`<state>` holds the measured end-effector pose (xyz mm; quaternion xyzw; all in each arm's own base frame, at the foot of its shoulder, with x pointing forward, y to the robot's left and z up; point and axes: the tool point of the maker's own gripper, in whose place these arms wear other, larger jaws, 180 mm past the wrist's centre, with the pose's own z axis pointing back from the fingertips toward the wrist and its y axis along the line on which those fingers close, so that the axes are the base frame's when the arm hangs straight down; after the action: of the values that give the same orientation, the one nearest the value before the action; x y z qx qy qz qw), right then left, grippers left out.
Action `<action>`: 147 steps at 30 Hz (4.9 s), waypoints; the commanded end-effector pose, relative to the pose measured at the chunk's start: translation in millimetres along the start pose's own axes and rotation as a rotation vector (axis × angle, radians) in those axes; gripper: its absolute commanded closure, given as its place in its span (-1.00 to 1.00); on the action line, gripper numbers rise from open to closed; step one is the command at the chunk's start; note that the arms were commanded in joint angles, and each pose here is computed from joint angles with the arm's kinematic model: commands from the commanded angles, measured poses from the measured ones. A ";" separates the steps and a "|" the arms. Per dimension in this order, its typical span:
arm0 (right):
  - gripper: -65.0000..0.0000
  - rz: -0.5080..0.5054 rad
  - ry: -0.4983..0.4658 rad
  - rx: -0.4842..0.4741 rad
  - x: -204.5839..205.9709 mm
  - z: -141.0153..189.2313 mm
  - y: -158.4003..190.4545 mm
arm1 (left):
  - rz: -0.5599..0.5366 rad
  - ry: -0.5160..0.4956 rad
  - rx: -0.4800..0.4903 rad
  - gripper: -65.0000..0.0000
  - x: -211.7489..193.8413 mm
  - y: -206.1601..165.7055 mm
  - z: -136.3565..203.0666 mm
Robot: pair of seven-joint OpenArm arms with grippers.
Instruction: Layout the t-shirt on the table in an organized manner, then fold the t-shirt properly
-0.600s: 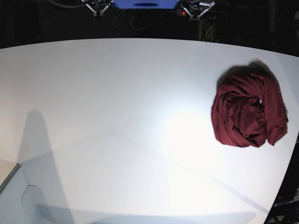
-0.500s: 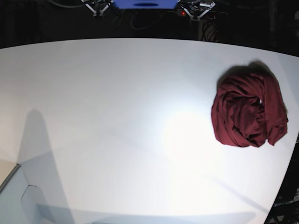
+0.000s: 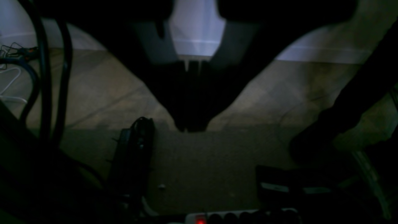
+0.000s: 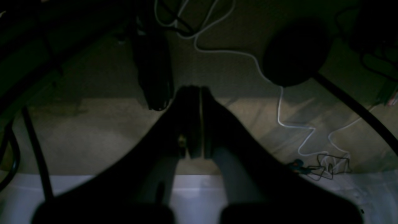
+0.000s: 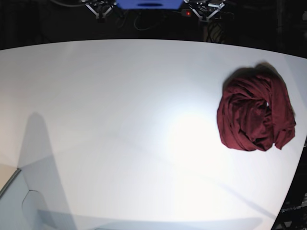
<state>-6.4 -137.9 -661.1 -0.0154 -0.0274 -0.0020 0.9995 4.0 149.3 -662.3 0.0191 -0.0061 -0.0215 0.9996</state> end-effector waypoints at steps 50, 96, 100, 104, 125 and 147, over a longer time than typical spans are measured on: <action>1.00 0.207 -0.879 0.054 128.2 271.0 -1.8 | 0.084 -0.650 -0.088 1.00 56.9 40.6 206.8; 0.24 0.233 -1.236 0.253 278.2 360.3 92.4 | 0.838 -1.190 0.343 0.22 209.2 279.8 398.4; 0.24 0.234 -1.205 0.246 275.5 348.9 91.3 | 0.848 -1.195 0.329 0.22 224.9 294.8 397.6; 0.24 0.238 -1.187 0.241 273.4 343.2 90.0 | 0.885 -1.159 0.302 0.22 237.9 313.0 380.7; 0.24 0.245 -1.138 0.229 268.5 324.4 88.9 | 0.828 -1.032 0.183 -0.62 331.2 317.5 294.0; 0.24 0.225 -1.111 0.190 265.6 314.0 73.8 | 0.885 -0.961 0.141 -0.13 334.4 311.7 258.7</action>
<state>236.9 -54.8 -347.1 0.0733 -0.5255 0.1174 0.8394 337.2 423.1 -411.2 0.0589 -0.4307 0.3912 0.8112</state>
